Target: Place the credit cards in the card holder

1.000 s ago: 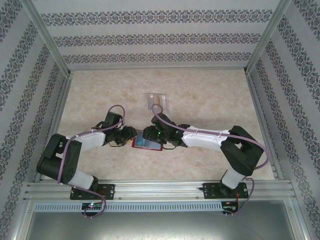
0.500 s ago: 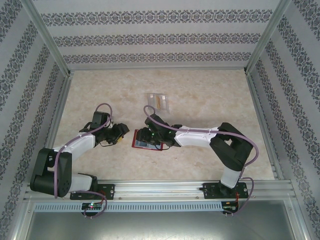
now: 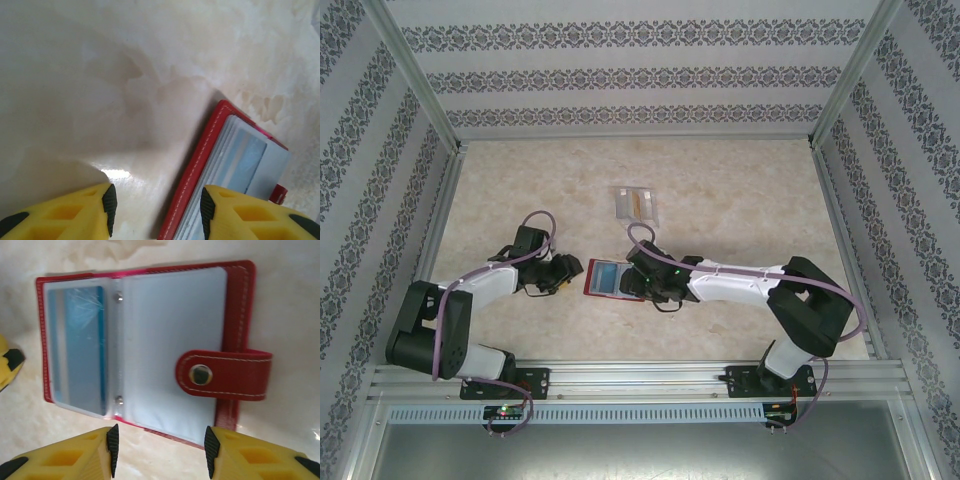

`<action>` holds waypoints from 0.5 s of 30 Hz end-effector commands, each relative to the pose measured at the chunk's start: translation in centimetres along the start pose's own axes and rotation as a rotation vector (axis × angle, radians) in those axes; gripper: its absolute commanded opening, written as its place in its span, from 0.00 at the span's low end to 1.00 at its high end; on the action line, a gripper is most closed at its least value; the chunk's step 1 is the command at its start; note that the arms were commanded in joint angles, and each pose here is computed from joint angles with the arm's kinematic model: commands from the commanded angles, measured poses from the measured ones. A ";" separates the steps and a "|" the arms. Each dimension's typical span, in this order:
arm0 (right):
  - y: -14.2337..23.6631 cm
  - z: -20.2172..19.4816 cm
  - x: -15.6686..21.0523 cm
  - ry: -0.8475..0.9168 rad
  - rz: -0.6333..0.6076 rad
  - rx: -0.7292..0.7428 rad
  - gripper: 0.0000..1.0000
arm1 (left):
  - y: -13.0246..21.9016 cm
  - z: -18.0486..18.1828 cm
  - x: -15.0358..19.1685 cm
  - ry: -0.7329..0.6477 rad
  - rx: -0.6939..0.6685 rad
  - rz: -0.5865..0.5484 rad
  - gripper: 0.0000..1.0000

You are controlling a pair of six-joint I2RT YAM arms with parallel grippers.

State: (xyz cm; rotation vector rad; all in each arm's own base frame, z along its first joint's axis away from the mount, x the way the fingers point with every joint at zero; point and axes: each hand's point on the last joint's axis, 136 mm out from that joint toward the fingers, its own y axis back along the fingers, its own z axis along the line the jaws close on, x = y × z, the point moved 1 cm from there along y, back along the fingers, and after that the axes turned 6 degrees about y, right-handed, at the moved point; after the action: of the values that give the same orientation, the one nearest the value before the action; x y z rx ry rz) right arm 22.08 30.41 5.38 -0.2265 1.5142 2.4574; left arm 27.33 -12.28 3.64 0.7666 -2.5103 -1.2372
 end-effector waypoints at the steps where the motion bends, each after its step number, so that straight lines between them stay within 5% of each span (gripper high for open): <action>1: -0.5 -0.9 0.1 -0.044 0.006 0.028 0.51 | -0.3 -0.3 -0.2 -0.045 -0.010 -0.005 0.50; 15: -1.4 -0.2 -0.1 -0.038 0.027 0.003 0.49 | -1.5 0.1 0.2 -0.045 -0.023 0.030 0.49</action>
State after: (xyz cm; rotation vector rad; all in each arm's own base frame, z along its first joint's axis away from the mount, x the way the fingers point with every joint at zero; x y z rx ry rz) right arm 22.17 30.35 4.08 -0.1691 1.5313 2.4576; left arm 27.45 -12.33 3.23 0.7452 -2.5038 -1.2560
